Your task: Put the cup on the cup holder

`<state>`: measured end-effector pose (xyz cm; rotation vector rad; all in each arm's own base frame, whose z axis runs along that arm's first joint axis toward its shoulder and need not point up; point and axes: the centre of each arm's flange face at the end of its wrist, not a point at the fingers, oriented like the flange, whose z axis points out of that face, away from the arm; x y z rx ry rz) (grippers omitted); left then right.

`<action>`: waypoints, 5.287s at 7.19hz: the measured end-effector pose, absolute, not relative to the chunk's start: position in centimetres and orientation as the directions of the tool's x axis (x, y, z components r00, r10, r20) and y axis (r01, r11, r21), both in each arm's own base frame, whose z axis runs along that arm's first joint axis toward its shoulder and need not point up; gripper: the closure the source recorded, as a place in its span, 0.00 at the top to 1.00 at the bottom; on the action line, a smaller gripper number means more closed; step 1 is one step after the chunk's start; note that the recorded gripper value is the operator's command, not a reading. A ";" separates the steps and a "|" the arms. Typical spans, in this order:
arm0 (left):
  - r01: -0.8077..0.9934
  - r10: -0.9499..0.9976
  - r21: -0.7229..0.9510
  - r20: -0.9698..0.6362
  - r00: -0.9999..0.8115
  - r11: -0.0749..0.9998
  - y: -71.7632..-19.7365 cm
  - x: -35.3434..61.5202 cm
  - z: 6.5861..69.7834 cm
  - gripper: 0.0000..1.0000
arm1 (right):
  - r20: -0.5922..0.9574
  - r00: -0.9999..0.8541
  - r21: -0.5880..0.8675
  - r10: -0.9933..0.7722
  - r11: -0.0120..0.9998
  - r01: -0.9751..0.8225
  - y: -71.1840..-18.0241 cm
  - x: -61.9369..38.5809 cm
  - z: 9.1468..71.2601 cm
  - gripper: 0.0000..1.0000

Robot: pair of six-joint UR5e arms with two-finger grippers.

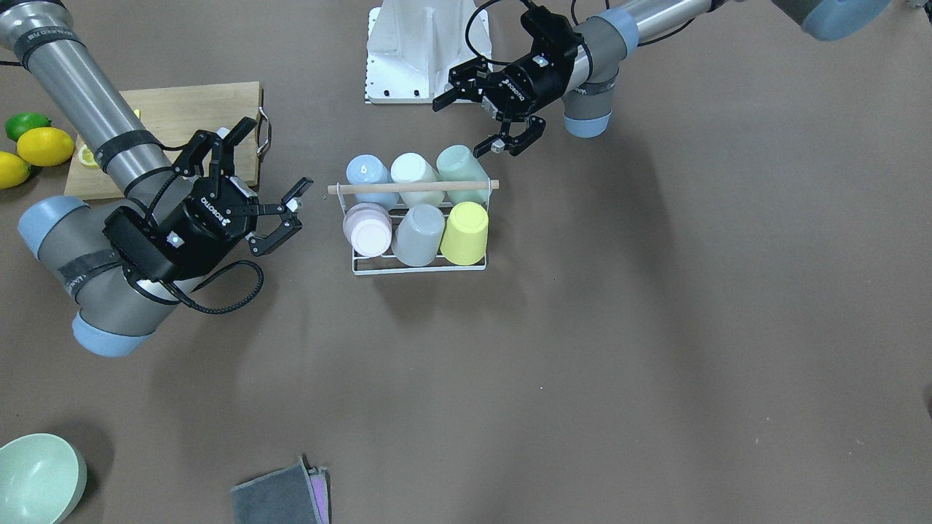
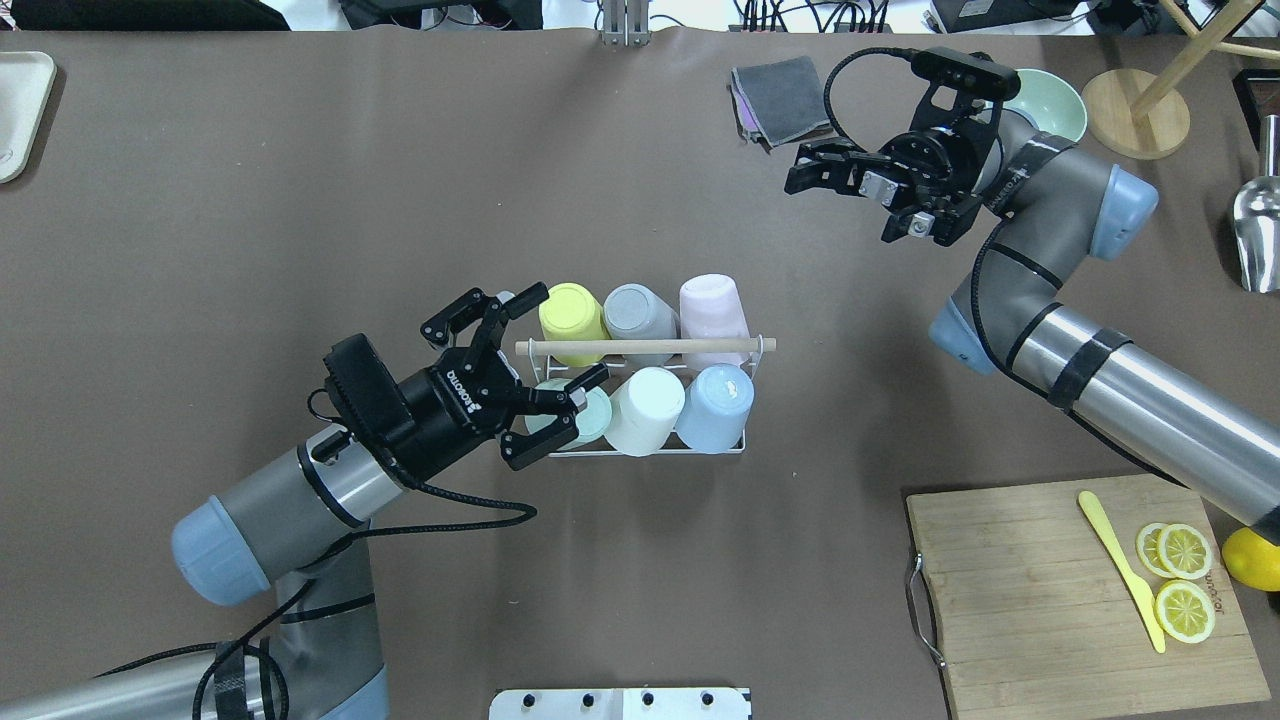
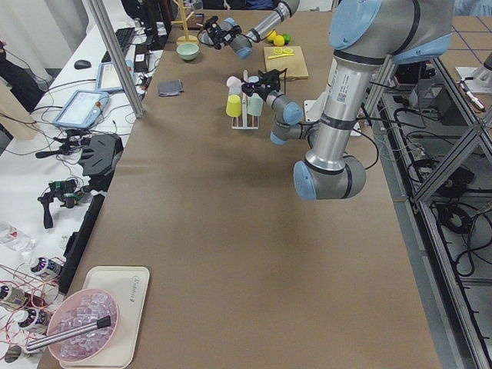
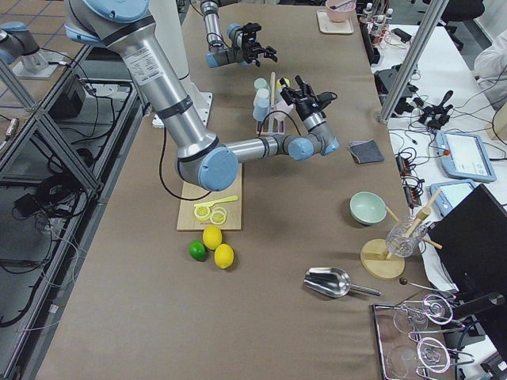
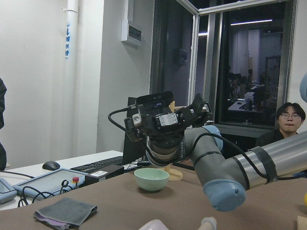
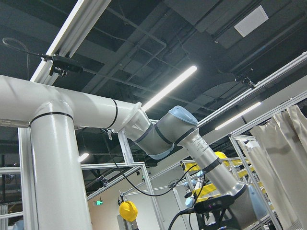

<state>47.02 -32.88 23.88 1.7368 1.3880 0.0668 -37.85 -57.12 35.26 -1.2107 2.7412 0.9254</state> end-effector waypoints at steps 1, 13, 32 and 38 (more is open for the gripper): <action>0.766 0.800 0.643 -0.457 0.389 -0.004 -33.8 45.2 23.1 0.97 | -0.196 -0.745 0.540 -0.638 0.564 -0.625 -55.6 -36.6 35.3 0.99; -0.080 0.498 0.876 -0.192 0.846 0.475 -57.3 29.3 32.8 0.97 | 0.900 -0.307 0.394 -0.308 0.877 0.275 -48.5 -21.9 44.4 0.99; 0.161 -0.312 -0.271 -0.730 0.608 0.949 -48.2 -5.4 65.7 0.97 | 0.734 0.676 -0.097 -0.069 0.974 0.204 -44.5 -3.8 62.8 0.98; 0.192 -0.297 -0.227 -0.690 0.660 0.955 -50.9 -5.1 62.7 0.97 | 0.694 0.720 -0.017 0.028 1.000 -0.023 -45.1 5.1 60.4 0.99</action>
